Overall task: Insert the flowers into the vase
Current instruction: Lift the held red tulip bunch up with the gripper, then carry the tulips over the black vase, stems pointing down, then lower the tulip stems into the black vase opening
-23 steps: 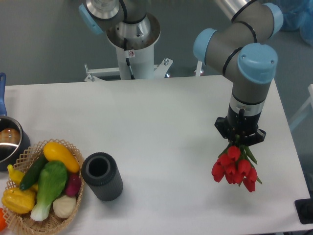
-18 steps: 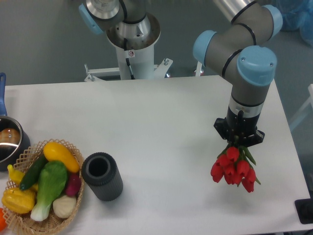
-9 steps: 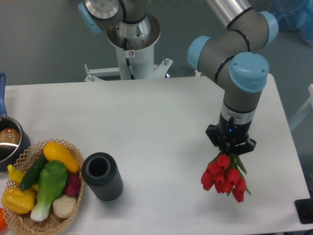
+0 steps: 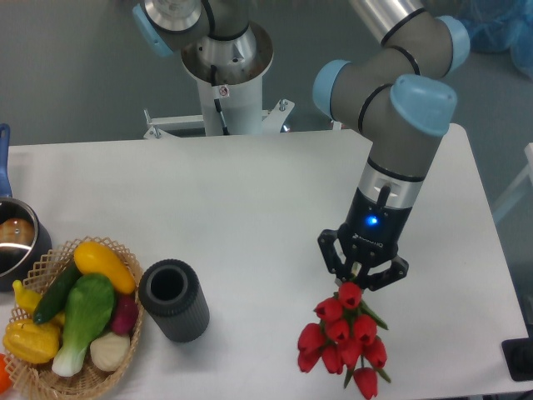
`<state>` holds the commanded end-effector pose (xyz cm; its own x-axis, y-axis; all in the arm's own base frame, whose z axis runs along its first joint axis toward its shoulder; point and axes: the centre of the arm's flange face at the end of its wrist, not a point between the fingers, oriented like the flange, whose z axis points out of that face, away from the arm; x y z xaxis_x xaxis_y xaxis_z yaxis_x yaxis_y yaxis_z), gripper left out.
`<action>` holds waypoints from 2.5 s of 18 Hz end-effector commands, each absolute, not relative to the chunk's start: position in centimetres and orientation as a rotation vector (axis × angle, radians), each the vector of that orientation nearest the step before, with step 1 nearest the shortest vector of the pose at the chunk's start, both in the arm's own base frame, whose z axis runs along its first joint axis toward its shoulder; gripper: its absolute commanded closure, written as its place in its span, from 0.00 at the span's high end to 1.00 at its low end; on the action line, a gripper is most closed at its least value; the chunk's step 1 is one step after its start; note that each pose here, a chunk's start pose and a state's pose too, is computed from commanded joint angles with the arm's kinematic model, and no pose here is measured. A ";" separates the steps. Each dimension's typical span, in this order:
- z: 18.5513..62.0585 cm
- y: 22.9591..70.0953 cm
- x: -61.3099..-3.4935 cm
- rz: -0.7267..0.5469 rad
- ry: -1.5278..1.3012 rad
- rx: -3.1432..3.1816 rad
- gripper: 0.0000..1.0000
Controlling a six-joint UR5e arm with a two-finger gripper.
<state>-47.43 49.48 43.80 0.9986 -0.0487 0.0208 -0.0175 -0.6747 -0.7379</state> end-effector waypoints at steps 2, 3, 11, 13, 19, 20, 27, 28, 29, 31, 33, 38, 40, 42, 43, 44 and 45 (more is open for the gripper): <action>44.5 49.3 -47.3 -0.030 0.067 -2.301 0.00; 44.7 49.6 -47.0 -0.034 0.088 -2.288 0.00; 49.1 49.8 -44.4 -0.184 0.201 -1.994 0.00; 49.2 49.1 -43.9 -0.213 0.290 -1.877 0.00; 48.6 45.0 -40.0 -0.238 0.387 -1.673 0.00; 48.9 44.8 -39.4 -0.259 0.389 -1.633 0.00; 49.8 44.9 -38.1 -0.284 0.446 -1.488 0.00; 49.7 45.2 -37.7 -0.291 0.451 -1.486 0.00; 49.1 45.6 -37.1 -0.310 0.451 -1.487 0.00; 48.9 46.2 -36.4 -0.327 0.460 -1.486 0.00; 48.9 46.5 -36.2 -0.333 0.464 -1.485 0.00; 47.3 49.6 -34.8 -0.399 0.493 -1.480 0.00; 47.1 50.8 -34.9 -0.411 0.507 -1.476 0.00; 47.4 51.9 -34.5 -0.429 0.520 -1.473 0.00; 47.0 52.1 -34.3 -0.439 0.518 -1.475 0.00; 46.7 52.2 -34.1 -0.441 0.520 -1.476 0.00; 46.2 52.3 -34.3 -0.446 0.514 -1.478 0.00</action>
